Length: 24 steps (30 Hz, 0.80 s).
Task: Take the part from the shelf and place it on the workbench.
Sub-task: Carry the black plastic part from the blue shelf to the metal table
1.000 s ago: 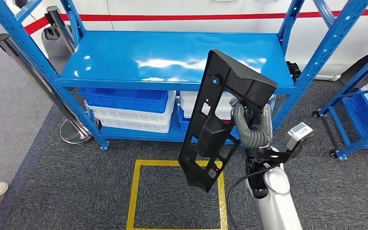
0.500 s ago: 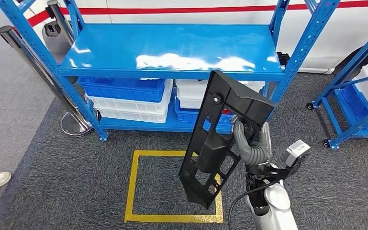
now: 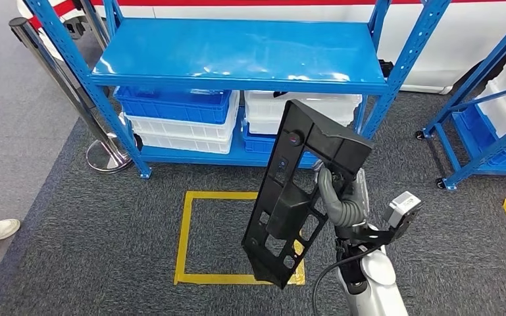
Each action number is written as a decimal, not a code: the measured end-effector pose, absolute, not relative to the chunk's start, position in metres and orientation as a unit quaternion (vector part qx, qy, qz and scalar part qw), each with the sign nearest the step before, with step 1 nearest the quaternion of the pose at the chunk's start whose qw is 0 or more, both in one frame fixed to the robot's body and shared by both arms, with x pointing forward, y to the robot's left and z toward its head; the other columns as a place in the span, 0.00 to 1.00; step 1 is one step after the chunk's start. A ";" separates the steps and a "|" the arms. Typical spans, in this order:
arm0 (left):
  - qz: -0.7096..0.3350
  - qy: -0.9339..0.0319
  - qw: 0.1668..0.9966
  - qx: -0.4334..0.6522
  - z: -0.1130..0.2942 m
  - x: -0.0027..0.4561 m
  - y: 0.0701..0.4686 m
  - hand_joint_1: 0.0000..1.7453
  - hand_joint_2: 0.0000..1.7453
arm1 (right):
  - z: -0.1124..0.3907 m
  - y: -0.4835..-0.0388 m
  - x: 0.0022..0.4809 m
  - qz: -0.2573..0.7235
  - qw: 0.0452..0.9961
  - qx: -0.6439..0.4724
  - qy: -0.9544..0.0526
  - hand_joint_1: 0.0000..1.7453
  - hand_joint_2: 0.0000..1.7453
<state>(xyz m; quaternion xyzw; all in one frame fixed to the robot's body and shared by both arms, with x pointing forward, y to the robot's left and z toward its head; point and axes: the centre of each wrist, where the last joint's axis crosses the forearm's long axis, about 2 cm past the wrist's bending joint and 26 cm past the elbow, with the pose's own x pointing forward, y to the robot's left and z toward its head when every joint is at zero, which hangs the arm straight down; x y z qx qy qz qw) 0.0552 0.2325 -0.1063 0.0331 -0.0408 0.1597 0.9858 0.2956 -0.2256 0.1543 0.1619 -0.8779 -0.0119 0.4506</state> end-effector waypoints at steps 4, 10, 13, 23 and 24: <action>0.155 -0.049 0.986 0.031 -0.107 0.055 0.236 0.00 1.00 | 0.157 -0.225 0.297 -0.022 0.435 0.175 -0.883 1.00 1.00; 0.145 -0.052 0.987 0.037 -0.108 0.055 0.246 0.00 1.00 | 0.186 -0.224 0.288 -0.020 0.358 0.241 -0.902 1.00 1.00; 0.144 -0.056 0.987 0.040 -0.108 0.056 0.249 0.00 1.00 | 0.209 -0.219 0.282 0.002 0.313 0.283 -0.906 1.00 1.00; 0.142 -0.061 0.987 0.041 -0.108 0.058 0.252 0.00 1.00 | 0.238 -0.210 0.273 0.024 0.258 0.331 -0.907 1.00 1.00; 0.142 -0.062 0.987 0.041 -0.108 0.058 0.252 0.00 1.00 | 0.240 -0.209 0.272 0.025 0.256 0.338 -0.905 1.00 1.00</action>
